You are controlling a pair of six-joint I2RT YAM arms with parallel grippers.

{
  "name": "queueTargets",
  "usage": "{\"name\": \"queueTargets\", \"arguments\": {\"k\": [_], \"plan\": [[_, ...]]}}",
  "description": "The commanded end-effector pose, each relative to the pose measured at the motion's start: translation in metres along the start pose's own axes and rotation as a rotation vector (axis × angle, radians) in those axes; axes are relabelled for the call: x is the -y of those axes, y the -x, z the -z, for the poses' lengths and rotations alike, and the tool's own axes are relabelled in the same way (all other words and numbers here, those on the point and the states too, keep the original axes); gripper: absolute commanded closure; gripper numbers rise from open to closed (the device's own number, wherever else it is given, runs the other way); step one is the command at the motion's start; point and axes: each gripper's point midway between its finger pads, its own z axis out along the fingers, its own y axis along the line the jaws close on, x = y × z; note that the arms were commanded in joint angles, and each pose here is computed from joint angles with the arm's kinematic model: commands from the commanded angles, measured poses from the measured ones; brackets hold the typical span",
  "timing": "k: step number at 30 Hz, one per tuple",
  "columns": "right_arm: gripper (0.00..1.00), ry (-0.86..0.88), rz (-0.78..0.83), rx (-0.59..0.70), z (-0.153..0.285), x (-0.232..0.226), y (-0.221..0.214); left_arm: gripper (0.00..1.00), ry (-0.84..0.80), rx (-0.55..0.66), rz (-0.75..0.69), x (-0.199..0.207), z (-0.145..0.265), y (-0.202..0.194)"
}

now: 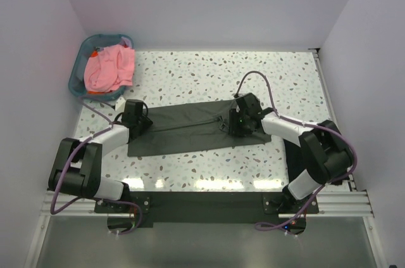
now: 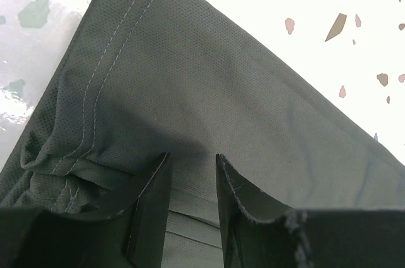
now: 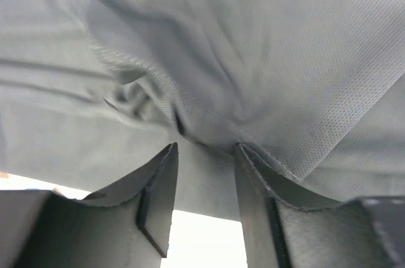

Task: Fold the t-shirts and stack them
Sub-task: Fold the tshirt

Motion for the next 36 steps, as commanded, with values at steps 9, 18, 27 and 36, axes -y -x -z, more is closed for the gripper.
{"name": "queueTargets", "arguments": {"k": [9,18,27,36], "plan": [[0.63,0.031,0.017,0.083,0.031,-0.007,0.008,0.59,0.002,-0.045,-0.063,-0.009,0.000,0.004],[0.60,0.086,0.007,0.184,0.047,-0.038,0.059,0.58,-0.062,-0.021,-0.086,0.011,0.009,0.019],[0.52,0.016,0.058,0.169,0.032,-0.048,0.062,0.58,-0.096,-0.023,-0.104,0.022,0.012,0.023],[0.49,-0.036,0.014,0.137,0.056,-0.014,0.012,0.58,-0.094,-0.020,-0.117,0.023,0.013,0.026]]}}
